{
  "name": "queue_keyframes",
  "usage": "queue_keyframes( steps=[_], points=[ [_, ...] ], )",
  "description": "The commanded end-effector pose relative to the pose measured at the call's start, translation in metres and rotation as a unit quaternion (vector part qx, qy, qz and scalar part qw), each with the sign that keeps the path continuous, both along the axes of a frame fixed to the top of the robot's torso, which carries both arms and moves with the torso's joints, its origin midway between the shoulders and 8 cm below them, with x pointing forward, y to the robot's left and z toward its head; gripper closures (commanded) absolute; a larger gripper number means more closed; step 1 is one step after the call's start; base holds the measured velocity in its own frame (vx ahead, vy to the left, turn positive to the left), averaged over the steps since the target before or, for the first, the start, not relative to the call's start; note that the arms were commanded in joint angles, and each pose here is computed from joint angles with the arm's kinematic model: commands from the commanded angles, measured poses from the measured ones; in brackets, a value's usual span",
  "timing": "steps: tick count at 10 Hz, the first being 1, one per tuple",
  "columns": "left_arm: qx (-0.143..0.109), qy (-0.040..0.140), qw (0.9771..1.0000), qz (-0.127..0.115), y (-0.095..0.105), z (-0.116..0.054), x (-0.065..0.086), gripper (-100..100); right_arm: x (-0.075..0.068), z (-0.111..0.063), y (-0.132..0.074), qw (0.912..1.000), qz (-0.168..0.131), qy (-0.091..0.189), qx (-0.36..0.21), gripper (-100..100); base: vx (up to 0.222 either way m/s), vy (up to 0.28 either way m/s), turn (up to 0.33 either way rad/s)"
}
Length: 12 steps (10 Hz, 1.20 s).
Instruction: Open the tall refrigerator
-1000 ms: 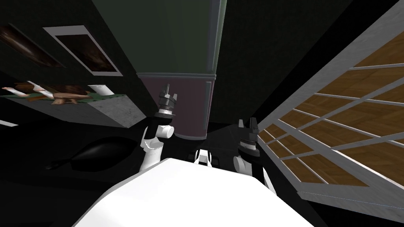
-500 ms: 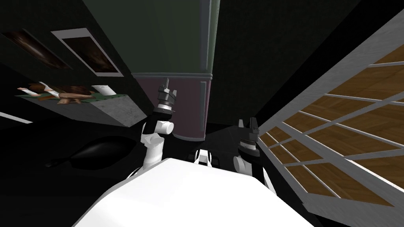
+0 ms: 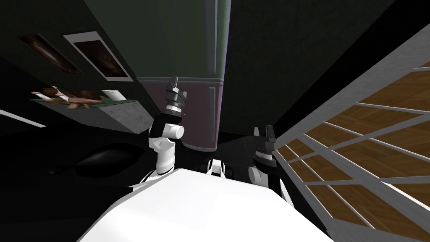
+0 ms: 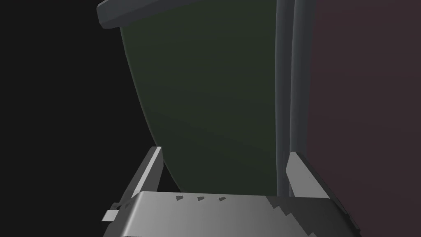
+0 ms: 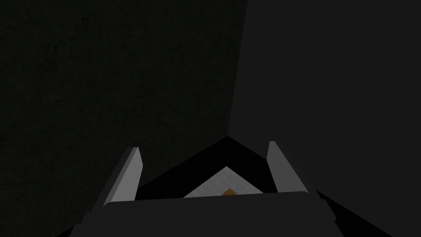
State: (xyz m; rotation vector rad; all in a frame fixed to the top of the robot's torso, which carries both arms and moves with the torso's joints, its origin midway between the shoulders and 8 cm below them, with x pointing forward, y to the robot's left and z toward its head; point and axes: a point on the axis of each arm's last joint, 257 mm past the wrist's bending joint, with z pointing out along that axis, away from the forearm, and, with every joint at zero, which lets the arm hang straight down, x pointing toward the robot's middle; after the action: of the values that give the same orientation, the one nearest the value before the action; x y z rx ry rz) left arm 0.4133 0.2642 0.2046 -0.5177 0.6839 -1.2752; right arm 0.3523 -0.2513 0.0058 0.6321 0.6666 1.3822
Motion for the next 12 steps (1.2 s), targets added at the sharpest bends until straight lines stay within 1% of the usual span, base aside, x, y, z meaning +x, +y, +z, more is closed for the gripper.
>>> queue_keyframes(
  steps=[1,2,3,4,5,7,8,12],
  points=[
    [-0.005,-0.002,1.0,0.006,0.002,0.019,0.001,-100,0.0,0.0,0.0,1.0,0.0,0.0,0.0,0,0.1,-0.154,0.1],
    [-0.006,0.005,0.9999,0.007,0.003,0.016,0.004,-100,0.0,0.0,0.0,1.0,0.0,0.0,0.0,0,0.064,-0.112,0.038],
    [-0.009,0.006,0.9999,0.01,0.004,0.024,0.005,-100,0.0,0.0,0.0,1.0,0.0,0.0,0.0,0,0.05,-0.104,0.053],
    [-0.013,0.002,0.9999,0.011,0.005,0.032,0.004,-100,0.0,0.0,0.0,1.0,0.0,0.0,0.0,0,0.083,-0.125,0.103],
    [-0.014,0.007,0.9998,0.012,0.006,0.03,0.005,-100,0.0,0.0,0.0,1.0,0.0,0.0,0.0,0,0.073,-0.108,0.027],
    [-0.024,0.007,0.9996,0.014,0.008,0.044,0.006,-100,0.0,0.0,0.0,1.0,0.0,0.0,0.0,0,0.051,-0.125,0.061],
    [-0.025,0.01,0.9995,0.015,0.009,0.043,0.007,-100,0.0,0.0,0.0,1.0,0.0,0.0,0.0,0,0.049,-0.105,0.037],
    [-0.057,0.019,0.9981,0.011,0.013,0.059,0.009,-100,0.0,0.0,0.0,1.0,0.0,0.0,0.0,0,0.073,-0.121,0.068]
  ],
)
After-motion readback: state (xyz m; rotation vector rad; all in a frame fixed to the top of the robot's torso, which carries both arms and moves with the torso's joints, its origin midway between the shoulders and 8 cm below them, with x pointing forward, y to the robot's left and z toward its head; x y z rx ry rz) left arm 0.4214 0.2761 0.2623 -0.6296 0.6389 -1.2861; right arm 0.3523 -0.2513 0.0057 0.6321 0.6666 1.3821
